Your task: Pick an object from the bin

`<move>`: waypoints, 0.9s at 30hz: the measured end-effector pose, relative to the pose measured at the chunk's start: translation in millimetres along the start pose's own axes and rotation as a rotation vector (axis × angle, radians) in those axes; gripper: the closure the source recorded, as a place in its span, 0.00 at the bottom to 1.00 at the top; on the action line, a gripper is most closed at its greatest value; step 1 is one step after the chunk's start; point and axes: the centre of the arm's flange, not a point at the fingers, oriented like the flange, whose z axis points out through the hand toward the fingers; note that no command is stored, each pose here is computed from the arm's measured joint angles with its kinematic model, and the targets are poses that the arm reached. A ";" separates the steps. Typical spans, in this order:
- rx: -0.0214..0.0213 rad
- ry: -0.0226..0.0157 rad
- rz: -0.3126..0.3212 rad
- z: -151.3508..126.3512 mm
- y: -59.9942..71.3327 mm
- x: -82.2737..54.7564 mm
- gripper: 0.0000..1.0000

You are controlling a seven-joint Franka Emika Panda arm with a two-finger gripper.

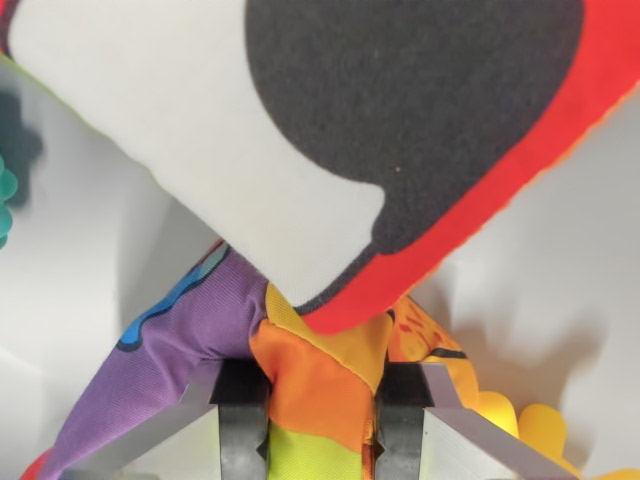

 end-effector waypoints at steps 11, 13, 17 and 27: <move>-0.0024 0.0037 0.000 -11.5 0.5 0.5 1.00; -0.0028 0.0042 0.000 -15.2 0.4 0.4 1.00; -0.0032 0.0049 0.000 -26.4 0.3 0.1 1.00; -0.0042 0.0065 -0.001 -59.1 0.5 0.0 1.00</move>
